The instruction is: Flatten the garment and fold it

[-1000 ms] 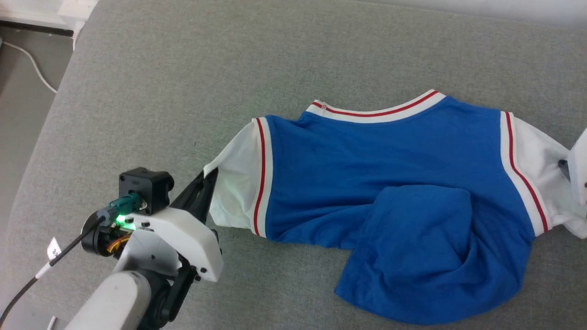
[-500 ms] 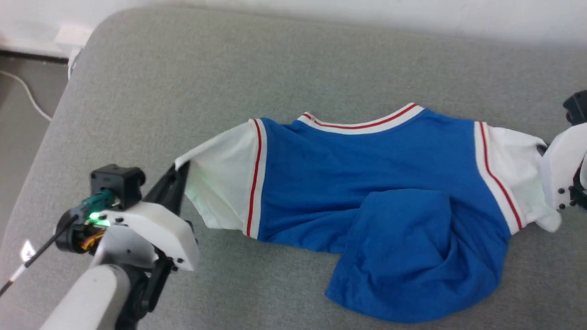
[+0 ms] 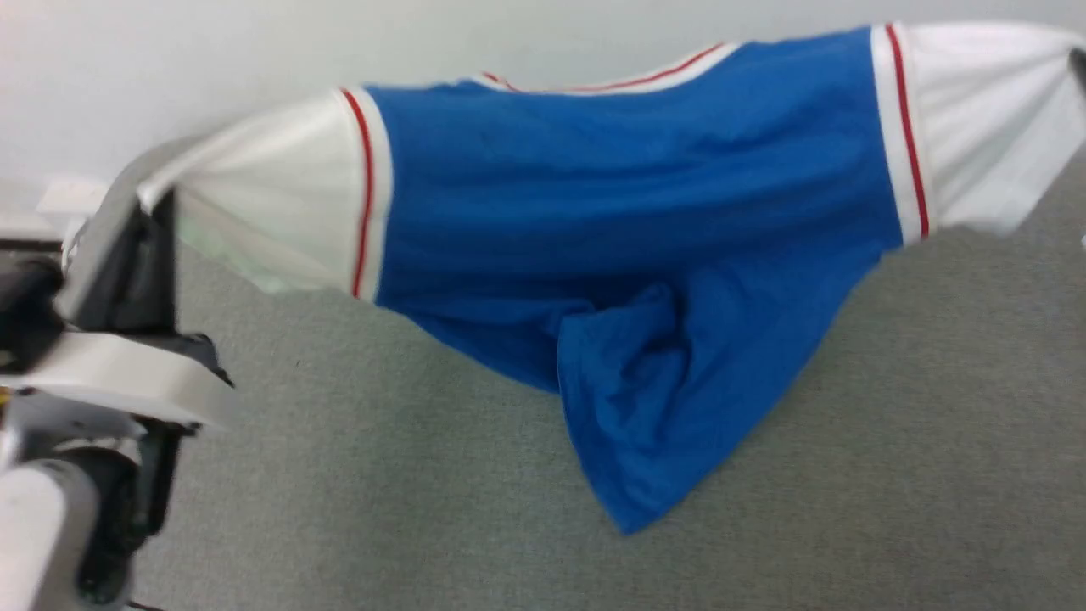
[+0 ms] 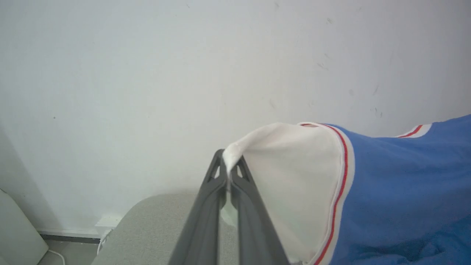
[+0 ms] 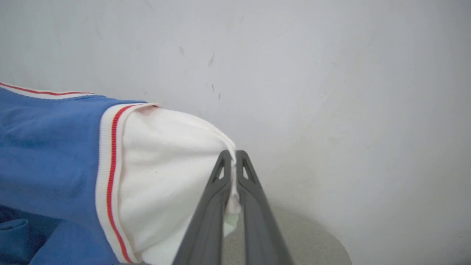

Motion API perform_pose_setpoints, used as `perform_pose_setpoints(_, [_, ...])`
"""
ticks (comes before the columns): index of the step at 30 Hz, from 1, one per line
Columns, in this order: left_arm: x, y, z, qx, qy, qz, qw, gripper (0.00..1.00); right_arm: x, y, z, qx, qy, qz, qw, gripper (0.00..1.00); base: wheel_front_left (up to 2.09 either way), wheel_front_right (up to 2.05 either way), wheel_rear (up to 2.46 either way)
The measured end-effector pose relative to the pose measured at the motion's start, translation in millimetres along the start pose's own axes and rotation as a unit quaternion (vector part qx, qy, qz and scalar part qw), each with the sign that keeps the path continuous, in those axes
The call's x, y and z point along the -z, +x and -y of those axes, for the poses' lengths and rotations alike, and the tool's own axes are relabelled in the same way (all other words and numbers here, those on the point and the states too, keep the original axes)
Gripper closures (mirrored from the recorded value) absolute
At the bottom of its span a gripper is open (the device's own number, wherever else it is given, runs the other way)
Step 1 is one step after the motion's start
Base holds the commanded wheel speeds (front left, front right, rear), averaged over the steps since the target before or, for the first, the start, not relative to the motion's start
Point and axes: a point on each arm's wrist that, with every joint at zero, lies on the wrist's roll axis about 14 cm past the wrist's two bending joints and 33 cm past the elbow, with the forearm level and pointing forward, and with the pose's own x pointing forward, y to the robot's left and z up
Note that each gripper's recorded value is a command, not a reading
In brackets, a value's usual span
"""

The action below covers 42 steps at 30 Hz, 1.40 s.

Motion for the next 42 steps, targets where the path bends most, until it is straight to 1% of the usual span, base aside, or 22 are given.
perform_pose_setpoints(3, [-43, 2, 1, 0.007, 0.01, 0.072, 0.997, 1.0, -44, -23, 13, 0.019, -0.008, 0.065, 0.998, 1.0, 0.0, 0.0, 0.0])
perform_pose_setpoints(6, [-88, 1, 10, 0.035, 0.039, 0.145, 0.988, 1.0, -92, -50, 24, 0.04, -0.036, 0.144, 0.988, 1.0, 0.0, 0.0, 0.0])
perform_pose_setpoints(8, [-112, 1, 16, 0.046, 0.051, 0.184, 0.981, 1.0, -113, -67, 32, 0.054, -0.049, 0.178, 0.981, 1.0, 0.0, 0.0, 0.0])
perform_pose_setpoints(13, [-171, -8, 23, 0.057, 0.061, 0.28, 0.956, 1.0, -141, -98, 48, 0.083, -0.059, 0.217, 0.971, 1.0, 0.0, 0.0, 0.0])
perform_pose_setpoints(17, [-203, -12, 23, 0.056, 0.064, 0.332, 0.939, 1.0, -157, -113, 56, 0.096, -0.068, 0.232, 0.966, 1.0, 0.0, 0.0, 0.0])
perform_pose_setpoints(18, [-208, -10, 23, 0.055, 0.066, 0.337, 0.937, 1.0, -160, -115, 58, 0.1, -0.072, 0.234, 0.964, 1.0, 0.0, 0.0, 0.0])
perform_pose_setpoints(21, [-210, 0, 25, 0.06, 0.07, 0.333, 0.938, 1.0, -164, -115, 67, 0.107, -0.073, 0.234, 0.963, 1.0, 0.0, 0.0, 0.0])
perform_pose_setpoints(23, [-210, 12, 25, 0.063, 0.074, 0.327, 0.94, 1.0, -165, -110, 73, 0.112, -0.076, 0.232, 0.963, 1.0, 0.0, 0.0, 0.0])
perform_pose_setpoints(26, [-203, 39, 25, 0.068, 0.066, 0.308, 0.947, 1.0, -163, -95, 82, 0.117, -0.083, 0.221, 0.965, 1.0, 0.0, 0.0, 0.0])
perform_pose_setpoints(28, [-192, 61, 28, 0.079, 0.052, 0.285, 0.954, 1.0, -160, -80, 84, 0.113, -0.088, 0.212, 0.967, 1.0, 0.0, 0.0, 0.0])
perform_pose_setpoints(30, [-180, 86, 31, 0.086, 0.054, 0.262, 0.96, 1.0, -156, -62, 89, 0.112, -0.084, 0.203, 0.969, 1.0, 0.0, 0.0, 0.0])
perform_pose_setpoints(35, [-153, 148, 38, 0.096, 0.046, 0.223, 0.969, 1.0, -153, -16, 100, 0.113, -0.08, 0.202, 0.969, 1.0, 0.0, 0.0, 0.0])
perform_pose_setpoints(38, [-141, 181, 45, 0.1, 0.037, 0.211, 0.972, 1.0, -147, 15, 104, 0.114, -0.086, 0.199, 0.97, 1.0, 0.0, 0.0, 0.0])
perform_pose_setpoints(42, [-132, 219, 50, 0.096, 0.019, 0.219, 0.971, 1.0, -137, 52, 110, 0.118, -0.084, 0.198, 0.969, 1.0, 0.0, 0.0, 0.0])
